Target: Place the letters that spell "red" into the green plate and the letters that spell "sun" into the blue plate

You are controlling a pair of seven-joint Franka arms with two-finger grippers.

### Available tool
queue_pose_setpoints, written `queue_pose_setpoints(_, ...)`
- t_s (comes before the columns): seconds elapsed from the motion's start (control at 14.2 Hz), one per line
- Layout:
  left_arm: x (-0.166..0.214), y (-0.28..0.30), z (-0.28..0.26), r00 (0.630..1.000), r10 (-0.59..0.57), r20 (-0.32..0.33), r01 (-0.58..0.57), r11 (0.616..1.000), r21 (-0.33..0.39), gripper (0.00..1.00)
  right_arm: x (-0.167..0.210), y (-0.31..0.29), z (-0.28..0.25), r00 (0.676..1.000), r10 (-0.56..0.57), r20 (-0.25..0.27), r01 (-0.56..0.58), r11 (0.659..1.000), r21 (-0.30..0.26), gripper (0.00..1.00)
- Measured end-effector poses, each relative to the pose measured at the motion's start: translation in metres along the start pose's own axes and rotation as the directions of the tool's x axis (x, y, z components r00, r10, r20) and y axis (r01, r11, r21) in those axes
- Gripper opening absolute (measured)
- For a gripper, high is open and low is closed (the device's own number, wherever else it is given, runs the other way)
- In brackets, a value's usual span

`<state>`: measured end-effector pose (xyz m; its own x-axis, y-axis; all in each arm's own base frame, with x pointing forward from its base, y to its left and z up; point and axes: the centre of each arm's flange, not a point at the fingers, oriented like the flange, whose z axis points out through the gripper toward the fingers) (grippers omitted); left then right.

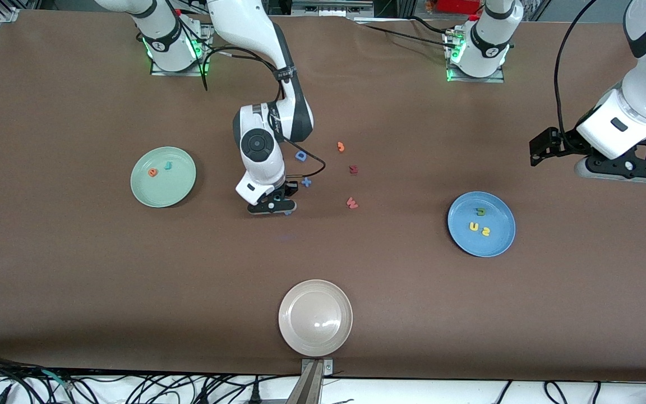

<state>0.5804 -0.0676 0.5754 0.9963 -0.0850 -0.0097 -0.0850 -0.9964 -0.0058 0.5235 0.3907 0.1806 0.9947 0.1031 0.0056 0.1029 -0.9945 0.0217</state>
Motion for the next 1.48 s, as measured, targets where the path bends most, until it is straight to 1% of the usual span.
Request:
queue_pose_setpoints(0.14, 0.0, 0.0, 0.0, 1.0, 0.0, 0.0, 0.0, 1.0, 0.0, 1.0, 0.006, 0.012, -0.008, 1.0, 0.019, 0.007, -0.019, 1.0, -0.011, 0.28)
queue_pose_setpoints(0.28, 0.0, 0.0, 0.0, 1.0, 0.0, 0.0, 0.0, 1.0, 0.0, 1.0, 0.019, 0.036, -0.031, 0.998, 0.056, 0.036, -0.055, 0.998, -0.028, 0.28)
queue_pose_setpoints(0.42, 0.0, 0.0, -0.001, 1.0, 0.0, -0.001, 0.0, 1.0, 0.0, 1.0, 0.029, 0.061, -0.065, 0.993, 0.094, 0.068, -0.092, 0.995, -0.03, 0.28)
queue_pose_setpoints(0.63, 0.0, -0.002, -0.002, 1.0, -0.001, -0.005, 0.001, 1.0, 0.011, 1.0, 0.033, 0.097, -0.12, 0.982, 0.142, 0.125, -0.138, 0.99, -0.039, 0.28)
queue_pose_setpoints(0.7, 0.0, -0.003, -0.002, 1.0, -0.002, -0.005, 0.002, 1.0, 0.011, 1.0, 0.031, 0.111, -0.136, 0.976, 0.151, 0.155, -0.146, 0.988, -0.043, 0.28)
queue_pose_setpoints(0.77, 0.0, -0.003, -0.002, 1.0, -0.003, -0.006, 0.003, 1.0, 0.011, 1.0, 0.03, 0.127, -0.15, 0.971, 0.154, 0.184, -0.148, 0.988, -0.045, 0.28)
queue_pose_setpoints(0.92, 0.001, -0.004, -0.003, 1.0, -0.003, -0.007, 0.003, 1.0, 0.011, 1.0, 0.027, 0.162, -0.169, 0.959, 0.168, 0.226, -0.163, 0.986, -0.042, 0.28)
queue_pose_setpoints(1.06, 0.001, -0.003, -0.003, 1.0, -0.002, -0.007, 0.002, 1.0, 0.011, 1.0, 0.022, 0.195, -0.172, 0.954, 0.17, 0.245, -0.166, 0.985, -0.036, 0.28)
queue_pose_setpoints(1.2, 0.001, -0.003, -0.003, 1.0, -0.002, -0.007, 0.002, 1.0, 0.011, 1.0, 0.012, 0.226, -0.16, 0.952, 0.152, 0.267, -0.15, 0.988, -0.028, 0.28)
queue_pose_setpoints(1.48, 0.001, -0.005, -0.003, 1.0, -0.005, -0.008, 0.005, 1.0, 0.013, 1.0, -0.012, 0.28, -0.113, 0.961, 0.117, 0.252, -0.11, 0.993, -0.044, 0.28)
